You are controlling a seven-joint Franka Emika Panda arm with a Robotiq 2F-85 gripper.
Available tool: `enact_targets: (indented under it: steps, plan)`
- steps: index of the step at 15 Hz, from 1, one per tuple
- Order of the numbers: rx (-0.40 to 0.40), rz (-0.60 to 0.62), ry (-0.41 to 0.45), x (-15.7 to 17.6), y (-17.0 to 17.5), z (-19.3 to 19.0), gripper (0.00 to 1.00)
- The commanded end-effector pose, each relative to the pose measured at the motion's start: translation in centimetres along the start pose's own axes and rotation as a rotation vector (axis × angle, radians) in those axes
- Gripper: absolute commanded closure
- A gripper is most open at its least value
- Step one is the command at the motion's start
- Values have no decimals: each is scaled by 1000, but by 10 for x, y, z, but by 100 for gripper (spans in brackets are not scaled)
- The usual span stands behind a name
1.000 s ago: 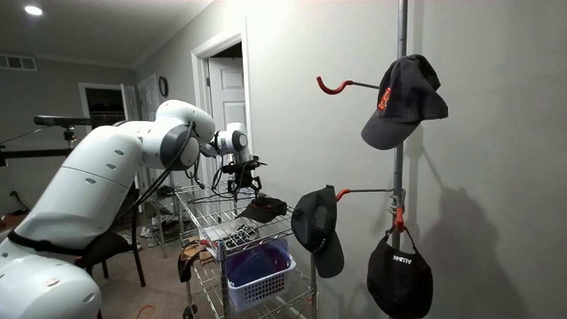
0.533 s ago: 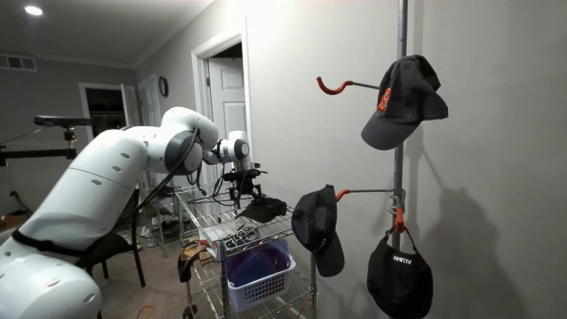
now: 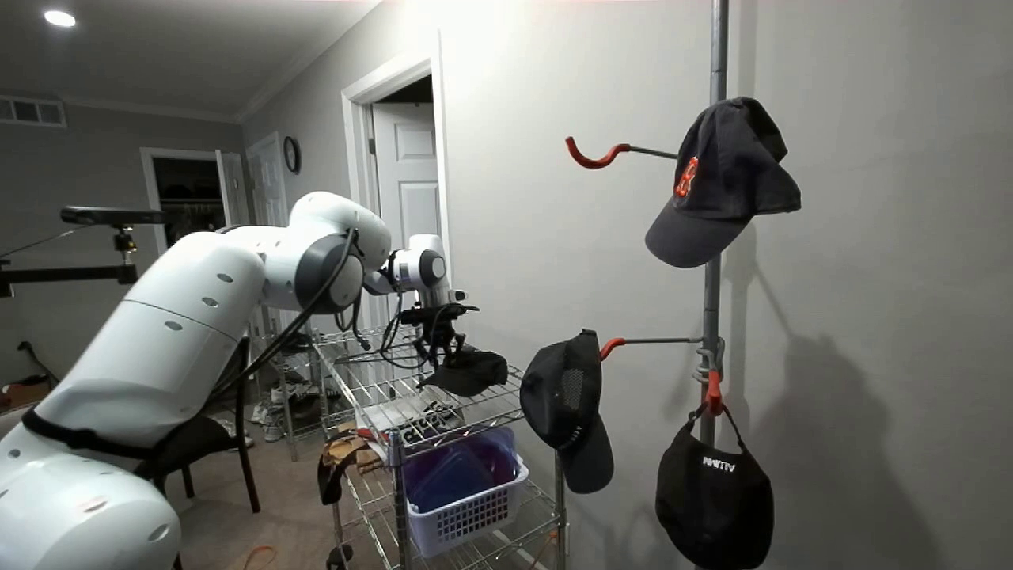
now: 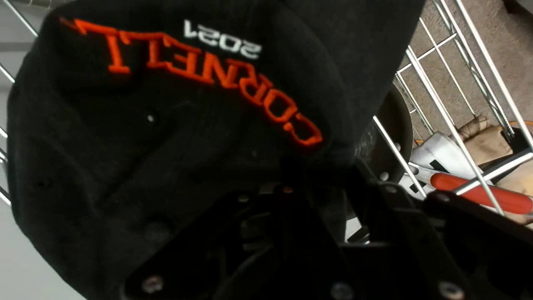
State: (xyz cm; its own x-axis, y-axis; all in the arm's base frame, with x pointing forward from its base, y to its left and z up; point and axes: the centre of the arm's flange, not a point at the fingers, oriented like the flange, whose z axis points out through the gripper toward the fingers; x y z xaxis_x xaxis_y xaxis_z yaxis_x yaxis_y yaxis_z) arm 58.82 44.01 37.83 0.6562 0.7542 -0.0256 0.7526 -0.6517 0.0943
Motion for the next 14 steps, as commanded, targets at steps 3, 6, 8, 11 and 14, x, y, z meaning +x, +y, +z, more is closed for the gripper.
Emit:
enact_targets:
  steps: [3, 6, 8, 11, 14]
  plan:
    - [6, 26, 11, -8, 3, -9, 99]
    - [-8, 36, 27, -13, 9, -23, 97]
    - [-30, 47, 40, -17, 15, -40, 98]
    - [-73, 66, 72, -26, 25, -75, 97]
    - [-153, 86, 108, -35, 34, -116, 97]
